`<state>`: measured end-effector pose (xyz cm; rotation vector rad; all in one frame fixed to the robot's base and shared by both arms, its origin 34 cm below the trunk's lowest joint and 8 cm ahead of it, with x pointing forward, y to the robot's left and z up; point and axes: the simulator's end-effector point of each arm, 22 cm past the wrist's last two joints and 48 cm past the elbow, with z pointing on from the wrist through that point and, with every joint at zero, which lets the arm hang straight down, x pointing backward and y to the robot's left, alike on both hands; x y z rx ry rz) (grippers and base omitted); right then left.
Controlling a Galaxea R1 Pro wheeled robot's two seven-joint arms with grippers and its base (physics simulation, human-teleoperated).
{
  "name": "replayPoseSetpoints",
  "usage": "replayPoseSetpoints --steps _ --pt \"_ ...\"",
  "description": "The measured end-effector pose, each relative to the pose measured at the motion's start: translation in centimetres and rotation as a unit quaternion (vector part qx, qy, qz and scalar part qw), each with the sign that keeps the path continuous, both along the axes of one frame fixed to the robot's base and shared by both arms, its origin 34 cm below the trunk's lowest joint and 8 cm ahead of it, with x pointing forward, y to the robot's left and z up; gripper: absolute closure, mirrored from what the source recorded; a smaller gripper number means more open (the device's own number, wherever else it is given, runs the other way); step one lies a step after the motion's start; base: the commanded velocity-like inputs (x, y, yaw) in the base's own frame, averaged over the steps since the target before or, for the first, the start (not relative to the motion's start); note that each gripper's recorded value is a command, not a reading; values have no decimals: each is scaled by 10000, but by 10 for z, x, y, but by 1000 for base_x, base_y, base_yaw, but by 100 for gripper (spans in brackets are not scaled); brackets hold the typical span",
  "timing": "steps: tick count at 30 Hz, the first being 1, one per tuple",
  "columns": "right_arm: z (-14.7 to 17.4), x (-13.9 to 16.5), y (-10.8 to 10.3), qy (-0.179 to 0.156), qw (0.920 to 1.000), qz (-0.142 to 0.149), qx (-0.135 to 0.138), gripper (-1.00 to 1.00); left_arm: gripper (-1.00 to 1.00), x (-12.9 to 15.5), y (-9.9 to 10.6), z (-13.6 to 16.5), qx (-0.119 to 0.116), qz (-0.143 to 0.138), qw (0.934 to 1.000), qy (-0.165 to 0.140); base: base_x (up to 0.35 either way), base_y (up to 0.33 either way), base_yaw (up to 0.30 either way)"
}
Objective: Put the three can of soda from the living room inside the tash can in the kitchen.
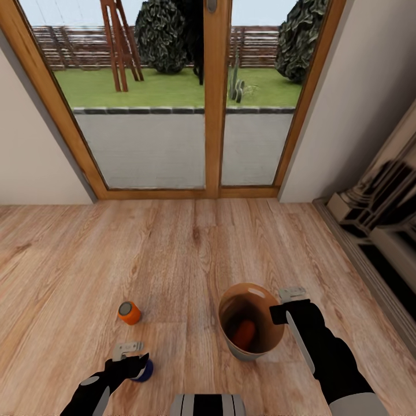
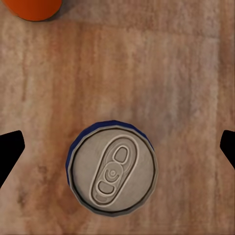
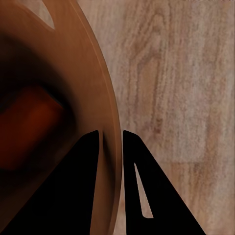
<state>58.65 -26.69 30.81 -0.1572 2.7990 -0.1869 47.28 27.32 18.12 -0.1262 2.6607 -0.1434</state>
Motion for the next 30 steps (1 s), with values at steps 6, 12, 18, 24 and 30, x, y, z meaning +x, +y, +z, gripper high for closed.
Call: replayPoseSetpoints --steps 6,12,18,24,30 --pt "7 8 2 -134 9999 8 21 100 -100 -4 0 -4 -1 1 10000 53 0 0 0" --pt "7 9 -3 -153 9999 -2 13 100 -100 -7 0 -8 -1 1 9999 104 0 0 0" --pt "16 17 -14 -297 9995 14 -137 100 -100 -10 0 -11 -1 0 9999 147 0 0 0" --pt "16 19 -13 -315 9995 11 -98 100 -100 -13 0 -15 -1 1 9998 192 0 0 0" --pt "11 17 -11 -275 9996 8 -65 100 -100 -16 0 -18 -2 3 9997 236 0 0 0"
